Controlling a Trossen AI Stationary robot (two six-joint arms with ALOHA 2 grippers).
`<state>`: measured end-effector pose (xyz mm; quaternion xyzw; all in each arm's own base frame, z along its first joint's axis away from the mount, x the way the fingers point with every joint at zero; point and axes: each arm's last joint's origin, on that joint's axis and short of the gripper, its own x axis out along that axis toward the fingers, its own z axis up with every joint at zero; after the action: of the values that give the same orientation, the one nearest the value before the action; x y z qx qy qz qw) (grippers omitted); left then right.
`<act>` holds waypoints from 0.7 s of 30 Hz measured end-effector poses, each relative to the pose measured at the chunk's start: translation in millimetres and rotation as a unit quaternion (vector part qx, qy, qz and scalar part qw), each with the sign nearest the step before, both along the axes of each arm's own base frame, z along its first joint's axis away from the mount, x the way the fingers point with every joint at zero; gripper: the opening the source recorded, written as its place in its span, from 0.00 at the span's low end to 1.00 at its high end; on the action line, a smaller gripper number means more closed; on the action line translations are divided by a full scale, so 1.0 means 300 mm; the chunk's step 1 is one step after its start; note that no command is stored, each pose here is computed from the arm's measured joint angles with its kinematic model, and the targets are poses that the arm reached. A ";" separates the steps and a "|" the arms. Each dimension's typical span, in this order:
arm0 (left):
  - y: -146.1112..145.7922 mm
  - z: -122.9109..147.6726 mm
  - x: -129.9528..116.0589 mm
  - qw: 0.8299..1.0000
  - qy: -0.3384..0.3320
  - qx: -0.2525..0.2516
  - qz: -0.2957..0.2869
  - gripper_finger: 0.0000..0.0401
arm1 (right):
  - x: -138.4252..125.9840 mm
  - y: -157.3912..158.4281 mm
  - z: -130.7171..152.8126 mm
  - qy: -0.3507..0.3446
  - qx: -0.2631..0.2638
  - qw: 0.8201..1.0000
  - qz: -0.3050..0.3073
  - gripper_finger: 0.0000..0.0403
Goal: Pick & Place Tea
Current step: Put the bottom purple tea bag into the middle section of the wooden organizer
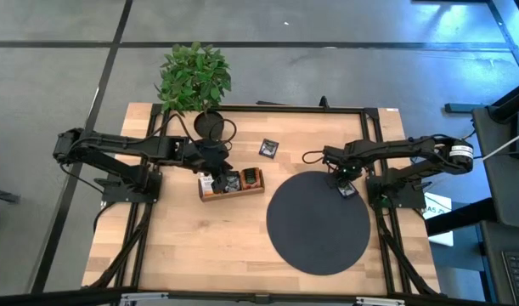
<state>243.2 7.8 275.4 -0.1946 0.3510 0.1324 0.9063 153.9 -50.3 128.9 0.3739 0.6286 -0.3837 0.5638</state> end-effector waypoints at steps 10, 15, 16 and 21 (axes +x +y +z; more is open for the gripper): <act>0.000 0.000 0.000 1.000 0.000 0.000 0.000 0.26 | -0.001 0.002 -0.001 -0.005 0.009 1.000 0.003 0.22; 0.000 0.000 0.000 1.000 0.000 0.000 0.000 0.27 | -0.001 0.003 -0.002 -0.004 0.010 1.000 -0.006 0.19; 0.000 0.000 0.000 1.000 0.000 0.000 0.000 0.27 | -0.002 0.003 -0.002 -0.003 0.010 1.000 -0.008 0.17; 0.000 0.000 0.000 1.000 0.000 0.000 0.000 0.27 | -0.003 0.003 -0.001 -0.001 0.010 1.000 -0.007 0.06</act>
<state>243.2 7.8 275.4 -0.1943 0.3510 0.1325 0.9064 153.0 -49.3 128.4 0.3844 0.6293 -0.3804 0.5581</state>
